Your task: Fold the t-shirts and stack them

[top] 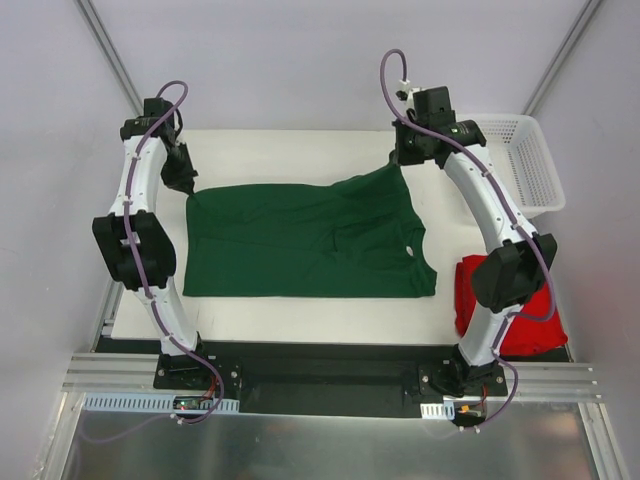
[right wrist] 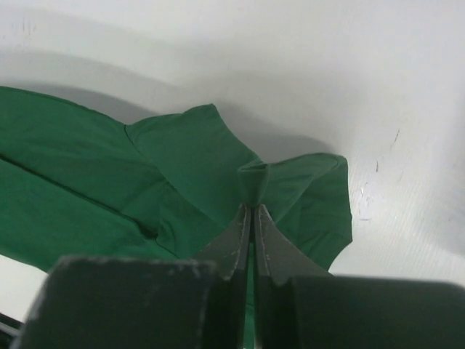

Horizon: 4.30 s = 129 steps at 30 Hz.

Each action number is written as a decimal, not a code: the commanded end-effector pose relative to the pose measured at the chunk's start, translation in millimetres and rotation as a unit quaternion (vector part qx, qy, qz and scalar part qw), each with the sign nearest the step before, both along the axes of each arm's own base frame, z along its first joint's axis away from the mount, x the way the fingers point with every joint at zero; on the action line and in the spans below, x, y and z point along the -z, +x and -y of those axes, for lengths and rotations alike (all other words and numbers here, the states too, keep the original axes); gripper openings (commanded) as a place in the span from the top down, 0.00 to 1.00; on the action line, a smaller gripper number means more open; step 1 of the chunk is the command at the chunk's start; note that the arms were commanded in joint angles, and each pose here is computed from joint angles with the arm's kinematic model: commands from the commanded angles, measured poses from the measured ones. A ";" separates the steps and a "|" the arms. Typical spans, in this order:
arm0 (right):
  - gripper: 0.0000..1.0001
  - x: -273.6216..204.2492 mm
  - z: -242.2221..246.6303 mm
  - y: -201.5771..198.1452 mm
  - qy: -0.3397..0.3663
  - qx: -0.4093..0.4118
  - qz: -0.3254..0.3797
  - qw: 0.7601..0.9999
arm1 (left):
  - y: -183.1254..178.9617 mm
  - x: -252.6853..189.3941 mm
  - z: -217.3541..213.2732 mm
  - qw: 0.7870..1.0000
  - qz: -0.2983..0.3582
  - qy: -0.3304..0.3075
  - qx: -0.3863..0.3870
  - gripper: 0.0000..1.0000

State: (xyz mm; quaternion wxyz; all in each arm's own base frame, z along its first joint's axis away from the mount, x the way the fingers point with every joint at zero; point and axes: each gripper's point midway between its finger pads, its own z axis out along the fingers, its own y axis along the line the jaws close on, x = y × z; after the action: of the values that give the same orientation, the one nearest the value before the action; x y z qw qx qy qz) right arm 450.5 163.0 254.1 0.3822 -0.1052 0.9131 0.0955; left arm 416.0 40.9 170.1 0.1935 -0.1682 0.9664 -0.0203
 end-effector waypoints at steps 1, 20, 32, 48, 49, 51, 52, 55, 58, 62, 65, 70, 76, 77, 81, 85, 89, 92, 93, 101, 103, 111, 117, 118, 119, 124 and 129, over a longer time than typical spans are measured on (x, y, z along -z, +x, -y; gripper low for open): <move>0.99 -33.9 6.0 -13.6 0.005 -0.002 0.048 0.999 | -15.4 -19.6 4.7 1.000 0.014 0.007 0.003 1.00; 0.99 22.1 -1.0 -64.1 -0.016 -0.027 -0.020 0.999 | -57.5 13.0 6.8 0.998 -0.051 0.022 -0.007 1.00; 0.99 38.3 4.9 -88.7 -0.033 -0.024 -0.043 0.998 | -66.5 34.3 -0.9 0.995 -0.090 0.044 -0.006 1.00; 0.99 54.7 -0.5 -119.6 -0.032 -0.036 -0.079 0.996 | -66.8 47.3 -6.1 0.992 -0.111 0.056 -0.012 0.01; 0.99 54.8 -0.9 -119.3 -0.033 -0.036 -0.079 0.996 | -66.8 47.0 -6.6 0.992 -0.111 0.056 -0.013 0.01; 0.99 53.9 -1.4 -118.9 -0.032 -0.036 -0.079 0.996 | -65.7 46.2 -6.4 0.992 -0.109 0.055 -0.013 0.01; 0.99 54.0 -0.7 -118.4 -0.033 -0.036 -0.079 0.996 | -65.4 46.9 -4.5 0.993 -0.110 0.051 -0.012 0.01; 0.99 56.4 -0.3 -120.3 -0.036 -0.037 -0.084 0.995 | -65.0 46.5 -4.3 0.993 -0.109 0.049 -0.015 0.01; 0.99 62.3 -4.3 -126.1 -0.028 -0.049 -0.099 0.994 | -65.6 47.0 -3.4 0.993 -0.110 0.048 -0.014 0.01; 0.99 69.9 -2.9 -135.7 -0.036 -0.048 -0.122 0.991 | -64.3 43.2 -3.7 0.993 -0.106 0.049 -0.012 0.01; 0.98 70.2 3.4 -145.8 -0.045 -0.034 -0.141 0.988 | -63.1 39.8 -5.0 0.993 -0.104 0.051 -0.012 0.01; 0.73 61.9 9.0 -164.4 -0.046 -0.023 -0.176 0.983 | -60.2 34.7 -5.9 0.993 -0.101 0.055 -0.009 0.01; 0.04 48.8 13.9 -162.0 -0.041 0.003 -0.151 0.988 | -57.7 29.0 -6.1 0.994 -0.097 0.053 -0.010 0.01; 0.04 47.1 10.8 -158.7 -0.036 0.001 -0.145 0.989 | -56.9 28.3 -5.1 0.994 -0.097 0.052 -0.009 0.01; 0.04 65.2 0.0 -140.6 -0.038 -0.008 -0.151 0.988 | -57.9 27.4 -3.4 0.994 -0.097 0.048 -0.007 0.01; 0.04 89.6 -10.6 -111.5 -0.045 -0.014 -0.132 0.990 | -63.9 29.6 2.4 0.994 -0.103 0.044 -0.005 0.01; 0.09 109.6 -24.4 -82.8 -0.052 -0.025 -0.150 0.987 | -70.2 32.8 11.3 0.994 -0.104 0.023 -0.010 0.01; 0.19 140.3 -40.6 -74.6 -0.045 -0.043 -0.195 0.979 | -73.2 32.8 23.3 0.995 -0.096 -0.006 -0.009 0.01; 0.21 138.9 -45.8 -68.0 -0.038 -0.044 -0.192 0.980 | -72.6 29.1 23.9 0.996 -0.085 -0.007 -0.013 0.01; 0.23 163.3 -60.2 -61.8 -0.028 -0.055 -0.227 0.972 | -80.1 27.0 27.2 0.997 -0.081 -0.014 -0.006 0.01; 0.23 165.9 -63.6 -62.6 -0.022 -0.058 -0.232 0.971 | -81.8 29.1 27.6 0.996 -0.086 -0.015 -0.006 0.01; 0.24 170.6 -77.1 -76.4 -0.003 -0.081 -0.254 0.964 | -80.1 33.8 29.4 0.996 -0.091 -0.018 -0.009 0.01; 0.25 185.2 -86.3 -85.0 0.008 -0.098 -0.280 0.955 | -80.5 33.1 31.0 0.996 -0.090 -0.018 -0.006 0.01; 0.25 187.5 -89.1 -86.9 0.013 -0.104 -0.285 0.953 | -82.0 33.9 30.5 0.996 -0.092 -0.016 -0.006 0.01; 0.26 189.1 -89.6 -87.0 0.011 -0.104 -0.286 0.952 | -82.4 34.3 30.2 0.996 -0.092 -0.015 -0.006 0.01; 0.26 197.6 -95.6 -89.9 0.019 -0.115 -0.301 0.946 | -87.4 37.2 29.7 0.995 -0.098 -0.012 -0.006 0.01; 0.46 197.9 -99.8 -91.7 0.023 -0.121 -0.305 0.944 | -89.4 38.1 29.1 0.995 -0.099 -0.010 -0.004 0.01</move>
State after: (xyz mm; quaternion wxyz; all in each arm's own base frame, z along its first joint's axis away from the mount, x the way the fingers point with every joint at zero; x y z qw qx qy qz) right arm 356.9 249.9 41.3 0.0644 -0.1594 0.9712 0.1651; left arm 332.7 16.5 121.2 0.0840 -0.1786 0.9803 -0.0080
